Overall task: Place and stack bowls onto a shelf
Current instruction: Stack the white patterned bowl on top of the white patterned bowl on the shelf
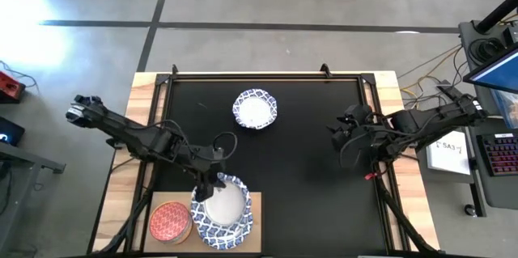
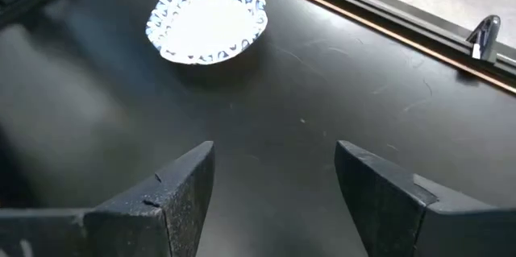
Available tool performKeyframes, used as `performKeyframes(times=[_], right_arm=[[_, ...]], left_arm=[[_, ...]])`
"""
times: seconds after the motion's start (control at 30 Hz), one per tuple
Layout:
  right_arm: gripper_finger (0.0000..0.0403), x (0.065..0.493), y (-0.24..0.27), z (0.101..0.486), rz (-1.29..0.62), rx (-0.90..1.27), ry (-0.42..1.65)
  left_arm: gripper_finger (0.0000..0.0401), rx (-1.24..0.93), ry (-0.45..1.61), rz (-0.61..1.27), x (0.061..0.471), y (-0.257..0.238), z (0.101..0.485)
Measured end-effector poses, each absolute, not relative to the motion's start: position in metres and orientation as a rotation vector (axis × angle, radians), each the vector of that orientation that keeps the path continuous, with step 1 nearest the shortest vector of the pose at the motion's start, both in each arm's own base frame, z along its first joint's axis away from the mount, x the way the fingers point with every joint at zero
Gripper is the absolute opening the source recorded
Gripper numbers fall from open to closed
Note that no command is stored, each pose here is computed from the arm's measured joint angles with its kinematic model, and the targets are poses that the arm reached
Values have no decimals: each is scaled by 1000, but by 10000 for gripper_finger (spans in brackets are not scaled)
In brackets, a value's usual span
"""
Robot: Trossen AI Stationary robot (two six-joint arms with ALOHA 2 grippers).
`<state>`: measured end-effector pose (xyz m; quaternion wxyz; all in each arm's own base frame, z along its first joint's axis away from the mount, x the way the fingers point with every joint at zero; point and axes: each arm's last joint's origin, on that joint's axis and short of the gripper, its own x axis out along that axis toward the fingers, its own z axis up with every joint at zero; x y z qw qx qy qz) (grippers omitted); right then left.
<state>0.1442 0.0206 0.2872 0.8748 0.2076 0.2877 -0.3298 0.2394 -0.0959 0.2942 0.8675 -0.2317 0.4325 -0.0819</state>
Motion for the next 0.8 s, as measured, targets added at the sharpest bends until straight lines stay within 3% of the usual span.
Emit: performKeyframes(times=[0.8], right_arm=[[249, 144, 21, 271, -690, 441, 628]], left_arm=[[81, -556, 937, -262, 239, -101, 287]])
